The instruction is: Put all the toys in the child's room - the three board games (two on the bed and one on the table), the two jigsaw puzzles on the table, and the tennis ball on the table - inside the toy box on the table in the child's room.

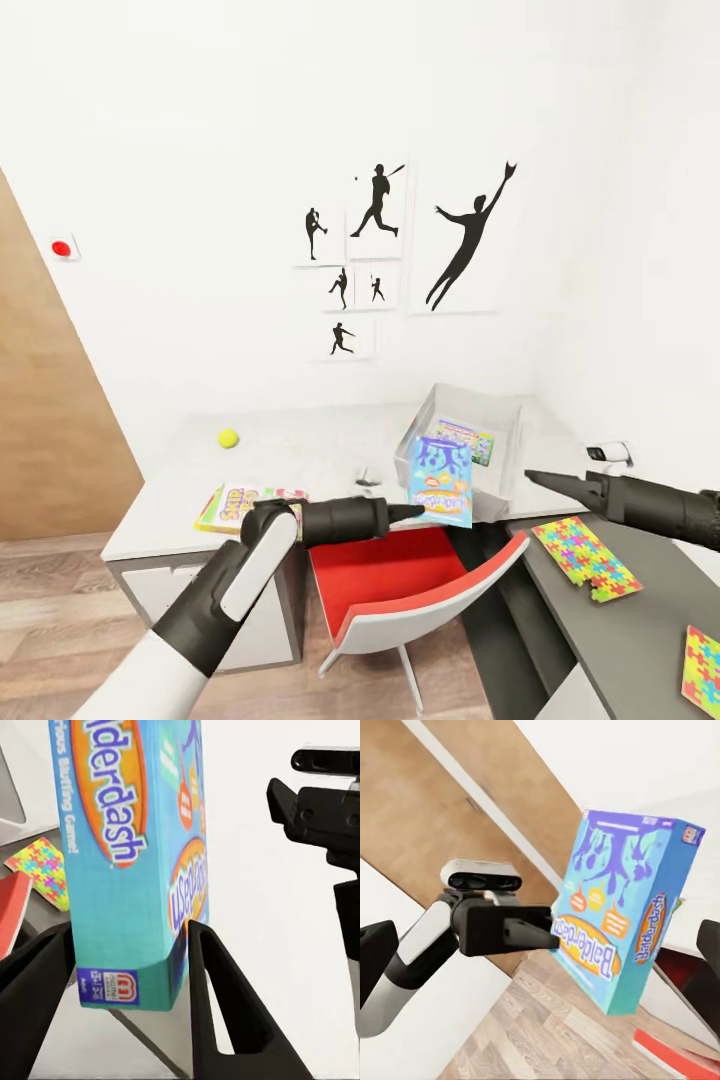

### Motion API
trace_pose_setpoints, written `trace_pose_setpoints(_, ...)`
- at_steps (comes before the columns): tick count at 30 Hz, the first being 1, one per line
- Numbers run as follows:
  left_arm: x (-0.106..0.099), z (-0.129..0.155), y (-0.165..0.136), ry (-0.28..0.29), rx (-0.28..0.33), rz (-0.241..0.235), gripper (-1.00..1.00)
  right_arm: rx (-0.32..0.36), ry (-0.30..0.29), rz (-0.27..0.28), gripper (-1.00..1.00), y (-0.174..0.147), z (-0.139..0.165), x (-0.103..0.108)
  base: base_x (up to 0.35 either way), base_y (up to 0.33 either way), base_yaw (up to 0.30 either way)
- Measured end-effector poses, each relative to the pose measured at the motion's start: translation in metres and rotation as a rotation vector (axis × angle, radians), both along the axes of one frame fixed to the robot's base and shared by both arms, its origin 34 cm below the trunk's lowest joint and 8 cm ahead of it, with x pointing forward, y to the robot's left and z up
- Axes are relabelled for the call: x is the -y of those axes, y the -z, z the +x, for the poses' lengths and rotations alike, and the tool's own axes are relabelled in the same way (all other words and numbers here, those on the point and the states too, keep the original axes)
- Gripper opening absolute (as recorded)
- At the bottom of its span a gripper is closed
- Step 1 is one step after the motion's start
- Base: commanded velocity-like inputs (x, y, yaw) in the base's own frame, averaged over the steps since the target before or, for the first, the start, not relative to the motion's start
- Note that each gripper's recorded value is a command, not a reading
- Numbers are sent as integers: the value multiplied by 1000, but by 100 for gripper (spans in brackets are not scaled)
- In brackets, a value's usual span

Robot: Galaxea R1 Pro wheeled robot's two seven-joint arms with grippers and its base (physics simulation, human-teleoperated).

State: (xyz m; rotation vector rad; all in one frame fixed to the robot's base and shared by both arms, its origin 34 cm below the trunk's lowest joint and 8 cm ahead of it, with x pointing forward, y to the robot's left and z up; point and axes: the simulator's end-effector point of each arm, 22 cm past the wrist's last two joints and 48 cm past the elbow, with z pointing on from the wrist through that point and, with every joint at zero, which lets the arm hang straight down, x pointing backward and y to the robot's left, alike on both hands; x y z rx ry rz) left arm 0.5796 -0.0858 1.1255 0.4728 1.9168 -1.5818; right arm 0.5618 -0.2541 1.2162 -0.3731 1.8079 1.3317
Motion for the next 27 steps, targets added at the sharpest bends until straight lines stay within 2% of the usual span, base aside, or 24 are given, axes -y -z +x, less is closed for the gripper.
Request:
trace_pose_setpoints(8,25,-15,11,46,67,87,-100,-36,-67,-5,100,13,-8,-24,0,0,0)
trace_pose_setpoints(15,30,-14,7,40,107,87,-100,-44,-80,-7,100,17,-9,-29,0,0,0)
trace_pose_setpoints(27,29,-18,-1,50,134,66,-100,-43,-78,-9,100,16,-9,-27,0,0,0)
